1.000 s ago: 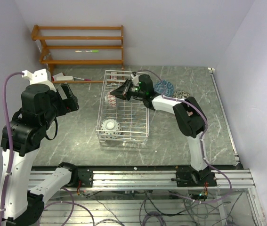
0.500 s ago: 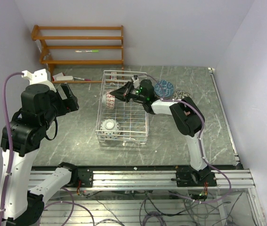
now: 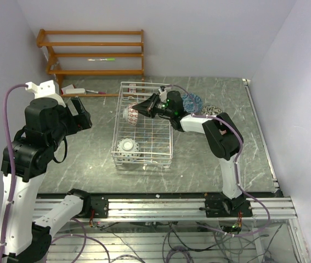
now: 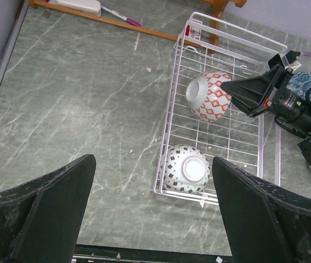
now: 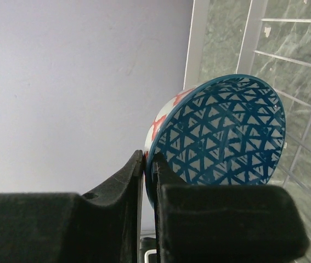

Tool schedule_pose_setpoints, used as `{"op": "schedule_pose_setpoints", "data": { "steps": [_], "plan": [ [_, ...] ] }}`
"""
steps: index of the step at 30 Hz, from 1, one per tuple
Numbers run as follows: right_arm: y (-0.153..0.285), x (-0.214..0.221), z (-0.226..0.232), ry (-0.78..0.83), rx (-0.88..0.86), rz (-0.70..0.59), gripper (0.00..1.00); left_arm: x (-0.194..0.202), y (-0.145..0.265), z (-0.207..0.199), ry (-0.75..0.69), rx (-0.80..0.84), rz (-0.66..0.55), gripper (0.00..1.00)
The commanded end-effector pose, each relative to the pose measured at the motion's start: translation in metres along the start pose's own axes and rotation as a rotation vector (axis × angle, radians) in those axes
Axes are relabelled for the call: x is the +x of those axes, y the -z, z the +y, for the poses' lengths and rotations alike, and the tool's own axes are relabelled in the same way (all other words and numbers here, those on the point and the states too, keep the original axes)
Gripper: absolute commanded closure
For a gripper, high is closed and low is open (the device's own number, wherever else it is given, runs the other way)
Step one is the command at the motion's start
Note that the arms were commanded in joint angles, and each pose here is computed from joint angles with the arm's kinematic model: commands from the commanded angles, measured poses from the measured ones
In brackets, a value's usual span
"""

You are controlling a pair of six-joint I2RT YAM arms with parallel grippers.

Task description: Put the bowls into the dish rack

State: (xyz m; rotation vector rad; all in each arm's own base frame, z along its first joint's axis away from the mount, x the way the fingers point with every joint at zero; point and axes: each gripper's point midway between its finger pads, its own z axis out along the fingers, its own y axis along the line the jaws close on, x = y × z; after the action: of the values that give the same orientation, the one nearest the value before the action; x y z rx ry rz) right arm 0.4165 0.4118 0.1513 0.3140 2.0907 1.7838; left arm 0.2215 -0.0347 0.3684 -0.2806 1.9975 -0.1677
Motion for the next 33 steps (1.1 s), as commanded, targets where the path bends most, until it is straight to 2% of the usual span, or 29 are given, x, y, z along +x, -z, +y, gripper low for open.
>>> {"op": "schedule_pose_setpoints", "data": {
  "steps": [1, 5, 11, 16, 21, 26, 33],
  "plan": [
    [0.019, 0.029, -0.120, -0.100, 0.364, 0.053, 0.90, 0.000, 0.000, -0.003, 0.011, 0.019, -0.010, 0.01],
    [0.029, 0.033, -0.137, -0.110, 0.426, 0.053, 0.84, 0.002, 0.000, -0.003, 0.009, 0.018, -0.006, 0.01],
    [0.041, 0.036, -0.155, -0.103, 0.494, 0.059, 0.80, 0.002, -0.002, -0.003, 0.002, 0.019, -0.003, 0.01],
    [0.050, 0.028, -0.156, -0.061, 0.559, 0.034, 0.75, 0.001, -0.003, -0.005, 0.002, 0.023, -0.002, 0.01],
    [0.053, 0.013, -0.146, 0.011, 0.599, 0.005, 0.74, 0.000, -0.005, -0.007, 0.005, 0.029, -0.004, 0.01],
    [0.053, -0.003, -0.130, 0.091, 0.630, -0.021, 0.69, 0.000, -0.008, -0.009, 0.006, 0.034, -0.003, 0.01],
    [0.052, -0.029, -0.081, 0.244, 0.623, -0.067, 0.58, -0.001, -0.009, -0.010, 0.005, 0.037, -0.006, 0.01]
  ]
}}
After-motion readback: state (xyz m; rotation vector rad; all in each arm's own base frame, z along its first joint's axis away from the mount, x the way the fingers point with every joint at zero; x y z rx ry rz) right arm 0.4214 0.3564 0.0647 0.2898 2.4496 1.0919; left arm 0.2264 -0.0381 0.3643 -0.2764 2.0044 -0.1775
